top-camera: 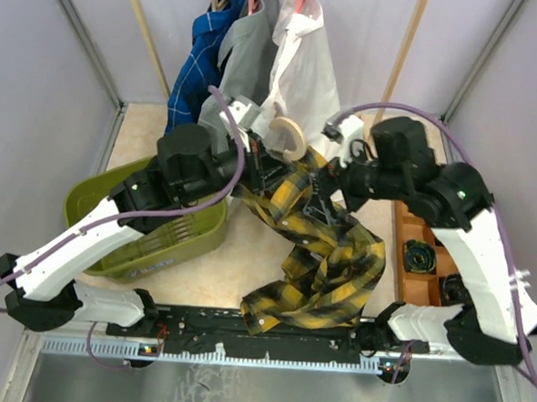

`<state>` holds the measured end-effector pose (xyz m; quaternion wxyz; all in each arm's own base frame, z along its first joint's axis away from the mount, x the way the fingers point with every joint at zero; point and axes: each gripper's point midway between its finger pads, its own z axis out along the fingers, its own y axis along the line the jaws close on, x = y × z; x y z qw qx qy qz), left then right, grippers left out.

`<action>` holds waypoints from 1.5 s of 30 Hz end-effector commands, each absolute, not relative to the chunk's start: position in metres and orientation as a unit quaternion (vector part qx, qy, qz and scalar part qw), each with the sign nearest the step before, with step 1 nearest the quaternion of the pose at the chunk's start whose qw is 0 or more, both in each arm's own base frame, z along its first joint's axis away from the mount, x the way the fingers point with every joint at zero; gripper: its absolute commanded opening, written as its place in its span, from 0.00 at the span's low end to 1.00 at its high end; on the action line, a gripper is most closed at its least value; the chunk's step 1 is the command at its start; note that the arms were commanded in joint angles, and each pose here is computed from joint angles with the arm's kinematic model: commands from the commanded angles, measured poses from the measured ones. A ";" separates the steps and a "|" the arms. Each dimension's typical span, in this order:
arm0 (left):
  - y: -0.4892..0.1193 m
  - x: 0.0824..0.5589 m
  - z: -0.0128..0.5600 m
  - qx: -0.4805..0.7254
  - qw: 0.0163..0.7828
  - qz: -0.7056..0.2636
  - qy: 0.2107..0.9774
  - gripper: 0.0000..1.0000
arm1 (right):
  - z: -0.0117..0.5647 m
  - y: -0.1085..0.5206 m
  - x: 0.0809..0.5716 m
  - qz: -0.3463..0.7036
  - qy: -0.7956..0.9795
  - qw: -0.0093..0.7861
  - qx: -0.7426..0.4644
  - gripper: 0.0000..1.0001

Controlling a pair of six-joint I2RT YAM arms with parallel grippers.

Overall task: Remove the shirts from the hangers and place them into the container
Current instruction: Pick up the hanger from the clothesline, then move the bin to the center of the board.

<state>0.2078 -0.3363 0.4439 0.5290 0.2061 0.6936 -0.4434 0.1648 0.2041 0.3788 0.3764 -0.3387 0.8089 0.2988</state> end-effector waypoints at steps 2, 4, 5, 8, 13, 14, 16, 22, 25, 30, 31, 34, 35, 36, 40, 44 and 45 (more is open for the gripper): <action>-0.322 0.221 0.411 0.167 0.539 -0.346 0.750 0.00 | 0.361 0.177 0.203 0.121 0.844 0.394 -0.343 0.99; -0.319 0.224 0.407 0.159 0.543 -0.338 0.752 0.00 | 0.370 0.187 0.200 0.149 0.836 0.399 -0.345 0.98; -0.320 0.223 0.406 0.160 0.542 -0.338 0.752 0.00 | 0.372 0.193 0.199 0.163 0.834 0.399 -0.345 0.95; -0.323 0.223 0.404 0.159 0.541 -0.336 0.754 0.00 | 0.360 0.209 0.193 0.184 0.838 0.367 -0.360 0.76; -0.326 0.224 0.402 0.154 0.551 -0.341 0.746 0.00 | 0.319 0.221 0.186 0.193 0.854 0.316 -0.365 0.44; -0.325 0.224 0.401 0.154 0.552 -0.341 0.746 0.00 | 0.321 0.225 0.188 0.201 0.849 0.330 -0.361 0.30; -0.323 0.223 0.401 0.156 0.553 -0.340 0.744 0.04 | 0.328 0.226 0.191 0.214 0.832 0.367 -0.356 0.05; -0.304 0.203 0.416 0.168 0.576 -0.379 0.704 0.67 | 0.392 0.195 0.200 0.211 0.768 0.532 -0.287 0.00; -0.286 0.184 0.431 0.171 0.595 -0.419 0.664 0.87 | 0.418 0.161 0.204 0.164 0.757 0.582 -0.248 0.00; -0.269 0.140 0.440 0.231 0.592 -0.477 0.607 0.98 | 0.447 0.134 0.194 0.152 0.738 0.620 -0.220 0.00; -0.268 0.135 0.432 0.244 0.583 -0.478 0.610 0.99 | 0.454 0.134 0.189 0.164 0.727 0.628 -0.222 0.00; -0.264 0.132 0.391 0.247 0.538 -0.457 0.663 0.99 | 0.476 0.140 0.165 0.225 0.685 0.647 -0.248 0.00; -0.261 0.135 0.373 0.231 0.520 -0.444 0.693 0.98 | 0.485 0.143 0.154 0.251 0.667 0.651 -0.261 0.00; -0.254 0.143 0.354 0.200 0.507 -0.419 0.726 0.97 | 0.494 0.148 0.141 0.279 0.646 0.654 -0.279 0.00; -0.238 0.144 0.293 0.111 0.438 -0.385 0.805 0.95 | 0.524 0.142 0.111 0.318 0.605 0.663 -0.305 0.00; -0.227 0.129 0.285 0.056 0.388 -0.404 0.826 0.93 | 0.538 0.126 0.106 0.306 0.601 0.678 -0.292 0.00; -0.223 0.125 0.282 0.041 0.374 -0.403 0.834 0.92 | 0.537 0.124 0.107 0.301 0.604 0.680 -0.287 0.00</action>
